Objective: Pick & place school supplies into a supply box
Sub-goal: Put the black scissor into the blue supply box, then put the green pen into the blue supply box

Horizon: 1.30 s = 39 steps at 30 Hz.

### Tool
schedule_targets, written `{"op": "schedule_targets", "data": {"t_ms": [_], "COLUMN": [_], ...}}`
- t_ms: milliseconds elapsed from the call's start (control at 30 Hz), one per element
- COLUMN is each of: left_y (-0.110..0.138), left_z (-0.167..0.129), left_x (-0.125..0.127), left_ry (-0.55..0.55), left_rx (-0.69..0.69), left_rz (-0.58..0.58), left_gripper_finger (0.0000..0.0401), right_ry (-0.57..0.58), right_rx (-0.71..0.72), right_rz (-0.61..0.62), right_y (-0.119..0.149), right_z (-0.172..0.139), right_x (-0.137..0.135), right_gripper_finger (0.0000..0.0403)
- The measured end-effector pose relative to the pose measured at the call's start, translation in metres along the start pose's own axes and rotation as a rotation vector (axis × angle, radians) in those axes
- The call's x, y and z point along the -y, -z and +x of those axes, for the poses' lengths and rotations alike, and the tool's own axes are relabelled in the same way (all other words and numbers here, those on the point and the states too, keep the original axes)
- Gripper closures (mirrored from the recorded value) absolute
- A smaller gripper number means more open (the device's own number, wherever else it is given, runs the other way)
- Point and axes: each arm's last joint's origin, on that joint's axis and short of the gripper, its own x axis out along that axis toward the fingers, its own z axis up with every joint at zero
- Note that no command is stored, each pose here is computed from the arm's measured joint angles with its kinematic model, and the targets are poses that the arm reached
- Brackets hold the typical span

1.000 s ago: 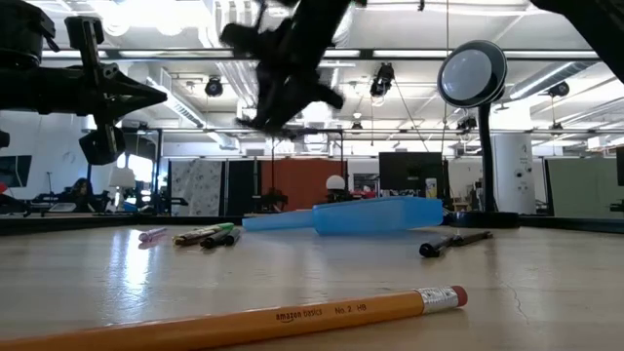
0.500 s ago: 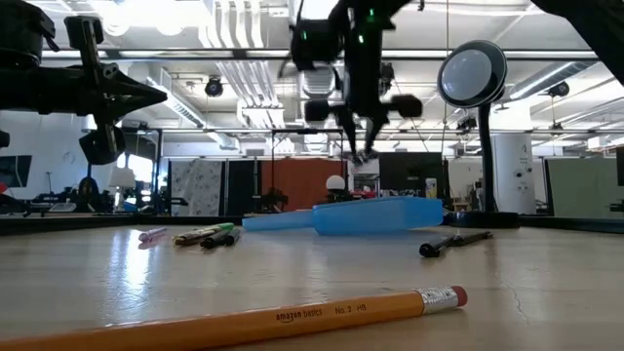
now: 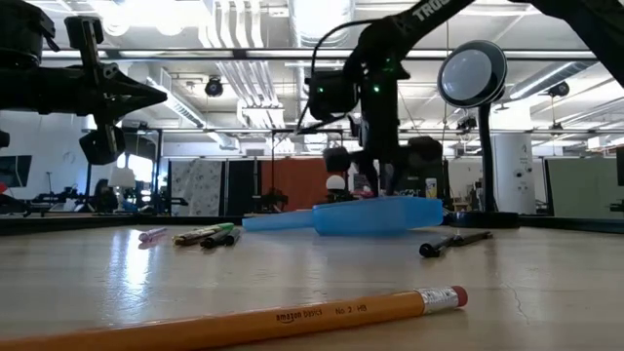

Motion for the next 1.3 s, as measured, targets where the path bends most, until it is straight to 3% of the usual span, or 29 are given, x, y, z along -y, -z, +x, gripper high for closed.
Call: {"op": "schedule_targets", "data": {"t_ms": [167,400,533,700,867,1300], "left_y": [0.0,0.0,0.0,0.0,-0.002,-0.029], "left_z": [0.0,0.0,0.0,0.0,0.0,0.005], "left_x": [0.0,0.0,0.0,0.0,0.0,0.029], "left_ry": [0.0,0.0,-0.001,0.0,-0.029,-0.214], "left_rx": [0.0,0.0,-0.001,-0.003,0.053,0.177], "left_rz": [0.0,0.0,-0.006,-0.005,-0.035,-0.03], "left_gripper_finger": [0.0401,0.0401,0.0401,0.0401,0.0401,0.0401], "right_ry": [0.018,-0.013,-0.056,-0.127,-0.205,-0.156], "right_rx": [-0.019,-0.006,0.151,0.391,0.437,0.442], "right_rz": [0.021,-0.01,-0.016,-0.07,-0.115,-0.317], "right_y": [0.006,0.0,-0.004,-0.01,-0.012,-0.005], "right_z": [0.005,-0.006,-0.039,-0.099,-0.135,-0.131], "right_x": [0.004,0.005,0.012,0.033,0.057,0.085], "right_gripper_finger": [0.0307,0.0208,0.0171,0.0162,0.0161,0.0161]}}
